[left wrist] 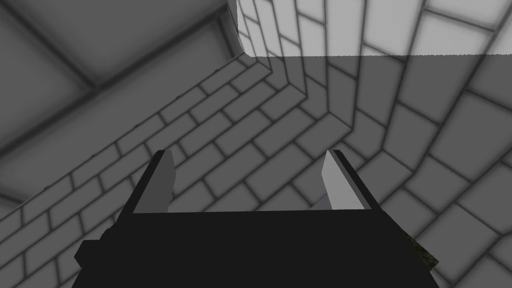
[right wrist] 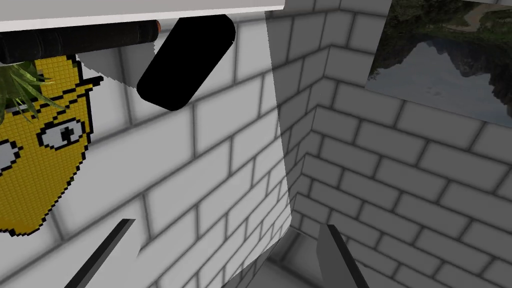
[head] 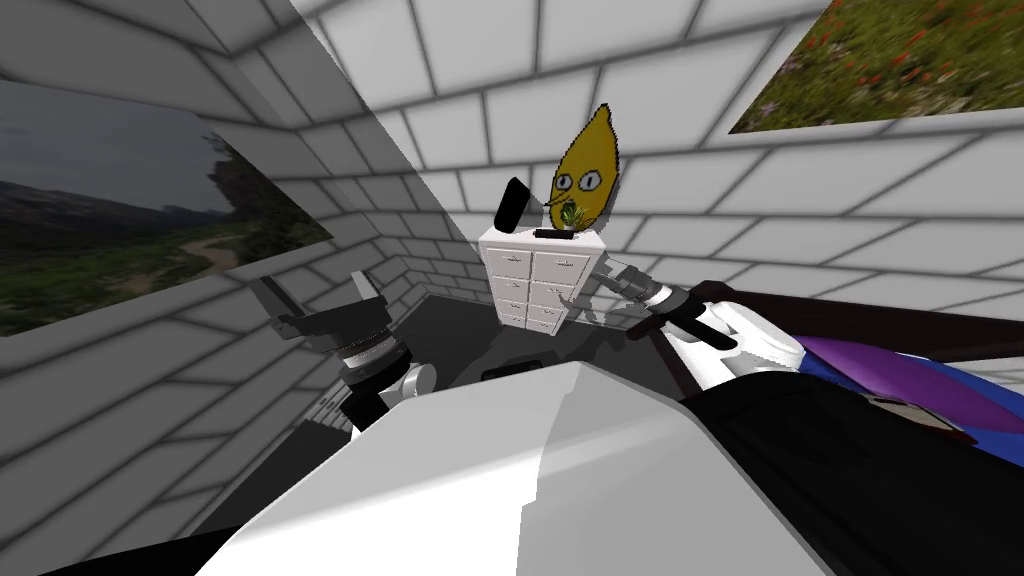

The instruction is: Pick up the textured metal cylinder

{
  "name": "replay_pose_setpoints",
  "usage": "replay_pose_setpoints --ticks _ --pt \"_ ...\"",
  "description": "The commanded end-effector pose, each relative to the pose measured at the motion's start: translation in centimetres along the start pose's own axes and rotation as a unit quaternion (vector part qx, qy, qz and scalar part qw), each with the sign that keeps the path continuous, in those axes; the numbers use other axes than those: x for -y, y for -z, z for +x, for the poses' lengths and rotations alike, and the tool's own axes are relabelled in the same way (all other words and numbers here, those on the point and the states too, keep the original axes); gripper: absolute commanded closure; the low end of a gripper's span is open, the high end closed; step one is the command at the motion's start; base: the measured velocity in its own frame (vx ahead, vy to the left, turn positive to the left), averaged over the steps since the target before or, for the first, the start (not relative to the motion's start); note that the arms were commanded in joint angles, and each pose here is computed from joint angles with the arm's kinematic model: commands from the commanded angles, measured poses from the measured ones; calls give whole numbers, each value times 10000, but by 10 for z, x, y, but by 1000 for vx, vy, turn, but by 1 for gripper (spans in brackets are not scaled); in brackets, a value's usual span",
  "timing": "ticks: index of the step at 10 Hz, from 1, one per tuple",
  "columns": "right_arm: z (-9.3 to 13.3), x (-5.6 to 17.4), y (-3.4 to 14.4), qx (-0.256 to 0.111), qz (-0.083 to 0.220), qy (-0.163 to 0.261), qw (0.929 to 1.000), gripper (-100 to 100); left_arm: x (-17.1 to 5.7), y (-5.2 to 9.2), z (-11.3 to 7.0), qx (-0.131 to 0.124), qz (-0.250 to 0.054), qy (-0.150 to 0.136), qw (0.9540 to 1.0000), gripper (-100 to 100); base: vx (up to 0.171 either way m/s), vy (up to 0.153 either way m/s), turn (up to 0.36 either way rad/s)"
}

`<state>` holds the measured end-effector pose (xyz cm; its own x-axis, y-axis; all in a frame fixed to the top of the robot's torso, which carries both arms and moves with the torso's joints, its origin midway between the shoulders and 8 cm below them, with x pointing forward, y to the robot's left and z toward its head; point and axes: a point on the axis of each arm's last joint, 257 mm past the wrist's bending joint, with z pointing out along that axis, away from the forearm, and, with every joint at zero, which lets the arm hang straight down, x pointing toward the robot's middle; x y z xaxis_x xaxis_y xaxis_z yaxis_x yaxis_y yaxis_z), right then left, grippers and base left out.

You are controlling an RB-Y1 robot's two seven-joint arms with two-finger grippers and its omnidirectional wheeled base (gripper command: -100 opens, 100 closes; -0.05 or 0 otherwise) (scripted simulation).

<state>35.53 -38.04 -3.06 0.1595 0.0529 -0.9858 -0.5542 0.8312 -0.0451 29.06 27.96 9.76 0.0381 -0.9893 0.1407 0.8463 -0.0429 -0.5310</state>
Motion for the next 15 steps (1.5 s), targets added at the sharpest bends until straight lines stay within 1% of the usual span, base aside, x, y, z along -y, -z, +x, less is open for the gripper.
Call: replay_pose_setpoints --ticks 1,2,3,4,5,6,8,9,10,11,12,13,14,15 --pt "0 15 10 -330 -39 431 9985 -100 0 0 0 0 0 0 10000 0 -12 25 169" --pt "0 19 9 -444 -72 495 9978 -100 0 0 0 0 0 0 10000 0 -6 19 85" --pt "-1 19 7 -491 -122 540 9973 -100 0 0 0 0 0 0 10000 0 0 7 -11" --pt "0 34 18 -782 -103 865 9931 -100 0 0 0 0 0 0 10000 0 8 21 171" --pt "-3 35 15 -875 -190 951 9914 -100 0 0 0 0 0 0 10000 0 9 19 103" --pt "-2 50 27 -1151 -167 1235 9855 -100 0 0 0 0 0 0 10000 0 16 32 181" --pt "-6 50 22 -1270 -279 1350 9823 -100 0 0 0 0 0 0 10000 0 13 16 32" --pt "-7 65 33 -1569 -281 1621 9738 -100 0 0 0 0 0 0 10000 0 26 19 152" --pt "-10 66 30 -1635 -343 1688 9714 -100 0 0 0 0 0 0 10000 0 28 18 93" --pt "-11 76 39 -1904 -385 1925 9619 -100 0 0 0 0 0 0 10000 0 32 31 138" --pt "-14 80 37 -2005 -423 2001 9581 -100 0 0 0 0 0 0 10000 0 43 25 86" --pt "-15 80 35 -2028 -453 2029 9569 -100 0 0 0 0 0 0 10000 0 29 10 -2" --pt "-17 94 47 -2337 -461 2234 9452 -100 0 0 0 0 0 -1 10000 0 43 25 134" --pt "-20 94 42 -2397 -542 2312 9414 -100 0 0 0 0 0 0 10000 0 50 20 83"
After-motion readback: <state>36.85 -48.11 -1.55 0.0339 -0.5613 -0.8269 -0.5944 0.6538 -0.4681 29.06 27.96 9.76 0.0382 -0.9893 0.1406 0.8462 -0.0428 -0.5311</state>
